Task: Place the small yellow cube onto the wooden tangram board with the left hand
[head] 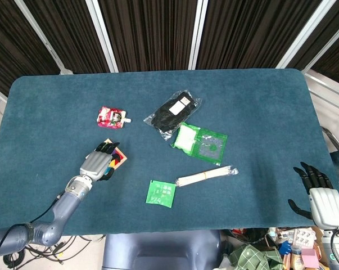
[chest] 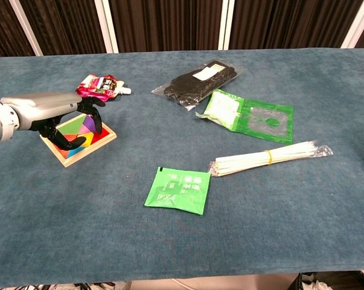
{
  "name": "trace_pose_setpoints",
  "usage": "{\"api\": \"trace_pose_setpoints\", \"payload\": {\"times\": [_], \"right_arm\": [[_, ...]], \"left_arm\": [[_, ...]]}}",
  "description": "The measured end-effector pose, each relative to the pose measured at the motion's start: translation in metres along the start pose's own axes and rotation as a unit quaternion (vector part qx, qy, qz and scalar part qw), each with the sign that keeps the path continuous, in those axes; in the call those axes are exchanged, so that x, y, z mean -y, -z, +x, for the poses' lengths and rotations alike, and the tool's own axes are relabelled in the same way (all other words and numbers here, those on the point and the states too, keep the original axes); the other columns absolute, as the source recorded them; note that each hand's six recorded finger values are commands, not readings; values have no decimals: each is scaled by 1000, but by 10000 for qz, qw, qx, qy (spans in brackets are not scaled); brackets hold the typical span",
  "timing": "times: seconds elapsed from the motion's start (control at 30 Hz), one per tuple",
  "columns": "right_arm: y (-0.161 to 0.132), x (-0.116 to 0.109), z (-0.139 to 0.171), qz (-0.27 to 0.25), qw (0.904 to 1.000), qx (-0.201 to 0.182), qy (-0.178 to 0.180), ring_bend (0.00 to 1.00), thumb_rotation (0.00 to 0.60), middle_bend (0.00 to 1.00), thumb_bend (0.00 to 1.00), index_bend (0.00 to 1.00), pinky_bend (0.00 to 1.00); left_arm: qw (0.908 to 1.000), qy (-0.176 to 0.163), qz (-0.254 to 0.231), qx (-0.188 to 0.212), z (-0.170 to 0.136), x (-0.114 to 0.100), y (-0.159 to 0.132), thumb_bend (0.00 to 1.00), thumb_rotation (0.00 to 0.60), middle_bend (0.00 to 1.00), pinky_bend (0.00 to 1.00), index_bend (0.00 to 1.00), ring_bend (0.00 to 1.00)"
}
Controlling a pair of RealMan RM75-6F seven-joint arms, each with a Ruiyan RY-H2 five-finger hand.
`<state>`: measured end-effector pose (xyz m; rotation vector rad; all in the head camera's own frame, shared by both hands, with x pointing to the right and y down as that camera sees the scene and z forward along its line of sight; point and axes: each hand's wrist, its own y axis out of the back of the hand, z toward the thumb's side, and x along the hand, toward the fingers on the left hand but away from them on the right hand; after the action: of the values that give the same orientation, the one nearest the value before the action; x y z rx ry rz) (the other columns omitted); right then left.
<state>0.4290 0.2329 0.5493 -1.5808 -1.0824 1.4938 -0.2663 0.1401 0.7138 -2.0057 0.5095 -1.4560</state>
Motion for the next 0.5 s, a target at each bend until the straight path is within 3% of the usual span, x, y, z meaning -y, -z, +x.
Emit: {"api": "trace_pose_setpoints", "payload": {"times": [0.5], "right_arm": [[0, 0, 0, -3, 10000, 7, -7, 75, 600, 46, 169, 147, 129]], "left_arm": [[9997, 156, 86, -145, 0, 8, 11, 526, 600, 0, 0, 386, 0]]}}
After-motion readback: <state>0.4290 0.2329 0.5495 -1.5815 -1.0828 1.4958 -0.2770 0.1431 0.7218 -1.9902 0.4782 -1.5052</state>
